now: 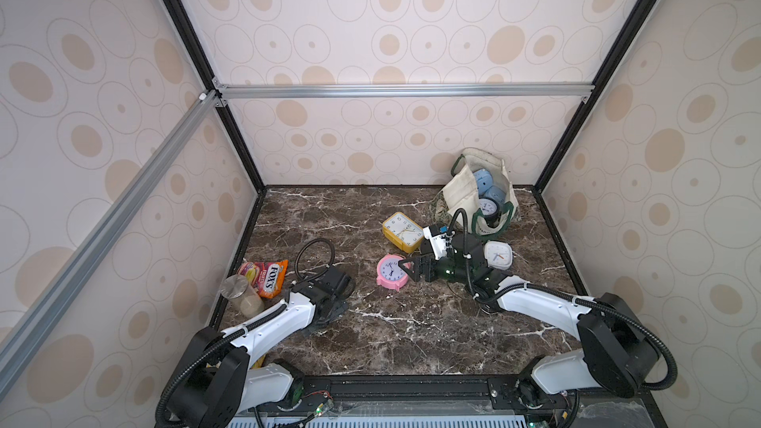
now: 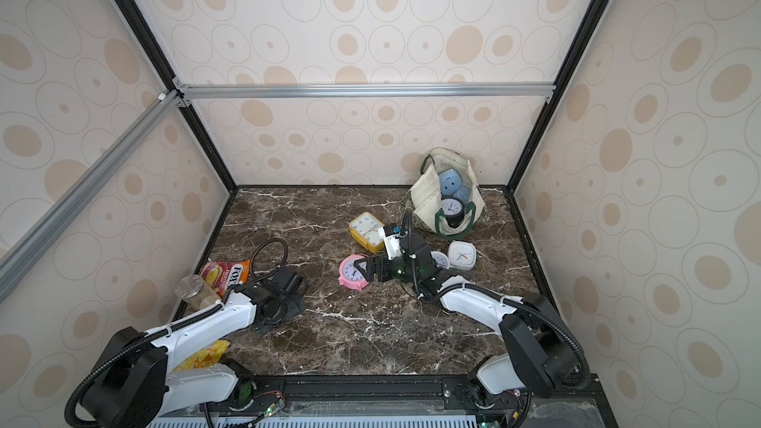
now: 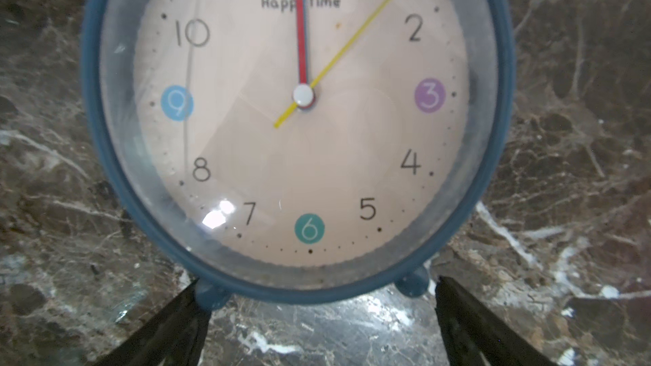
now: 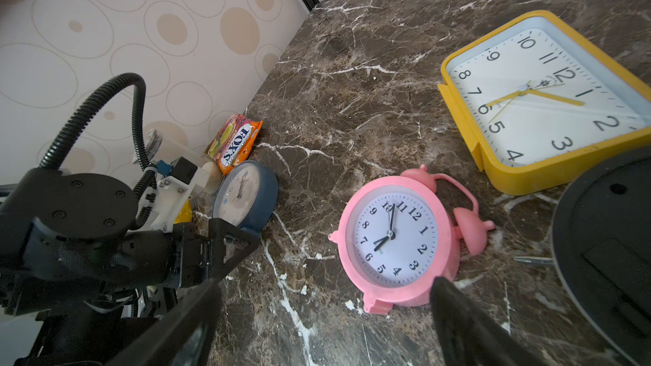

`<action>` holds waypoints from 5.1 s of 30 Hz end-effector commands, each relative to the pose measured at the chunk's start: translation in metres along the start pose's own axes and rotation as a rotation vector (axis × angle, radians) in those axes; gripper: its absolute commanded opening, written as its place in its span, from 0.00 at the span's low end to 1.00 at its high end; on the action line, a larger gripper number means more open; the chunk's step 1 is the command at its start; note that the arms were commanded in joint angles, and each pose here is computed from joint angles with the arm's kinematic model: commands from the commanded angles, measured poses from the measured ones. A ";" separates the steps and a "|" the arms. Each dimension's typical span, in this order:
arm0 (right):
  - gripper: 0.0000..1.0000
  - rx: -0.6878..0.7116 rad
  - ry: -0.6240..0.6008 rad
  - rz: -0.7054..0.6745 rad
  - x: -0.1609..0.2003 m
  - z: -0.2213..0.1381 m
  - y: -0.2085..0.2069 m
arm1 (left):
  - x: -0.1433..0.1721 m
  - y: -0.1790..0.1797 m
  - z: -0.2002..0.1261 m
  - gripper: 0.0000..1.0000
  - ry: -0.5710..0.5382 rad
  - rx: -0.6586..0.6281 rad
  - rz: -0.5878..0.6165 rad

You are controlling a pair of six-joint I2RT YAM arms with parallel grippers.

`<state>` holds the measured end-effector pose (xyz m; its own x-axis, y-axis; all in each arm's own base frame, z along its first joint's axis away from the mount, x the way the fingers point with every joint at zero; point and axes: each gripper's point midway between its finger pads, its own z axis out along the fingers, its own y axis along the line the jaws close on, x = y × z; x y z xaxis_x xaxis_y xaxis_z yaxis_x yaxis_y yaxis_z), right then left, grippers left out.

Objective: Put the alarm clock into the canvas bag
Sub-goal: Pick up the alarm from the center of the board, then place the alarm at the canvas bag.

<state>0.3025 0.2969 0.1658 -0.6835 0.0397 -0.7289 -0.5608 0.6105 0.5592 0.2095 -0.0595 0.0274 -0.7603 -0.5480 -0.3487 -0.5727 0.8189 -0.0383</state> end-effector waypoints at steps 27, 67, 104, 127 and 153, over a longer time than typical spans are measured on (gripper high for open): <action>0.97 -0.106 0.061 0.013 0.013 -0.001 0.017 | -0.025 0.014 0.017 0.80 -0.035 0.000 -0.056; 1.00 -0.101 0.156 0.315 -0.033 -0.050 0.000 | 0.010 -0.201 -0.177 0.55 -0.493 0.939 0.860; 0.44 -0.183 0.201 0.289 -0.026 -0.029 0.035 | 0.026 -0.215 -0.182 0.56 -0.482 0.980 0.883; 0.17 0.102 -0.321 0.339 -0.135 -0.142 -0.062 | 0.020 -0.207 -0.272 0.98 -0.541 1.289 0.789; 0.14 0.697 -0.883 0.283 -0.244 -0.192 -0.251 | 0.029 -0.181 -0.227 0.98 -0.424 1.268 0.585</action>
<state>0.5020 -0.0137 0.2391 -0.1428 0.6245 -0.7679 0.2004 0.7780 0.5954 0.2206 -0.2657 0.2207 -0.5309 -0.1133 -0.8398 0.6109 0.6356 -0.4720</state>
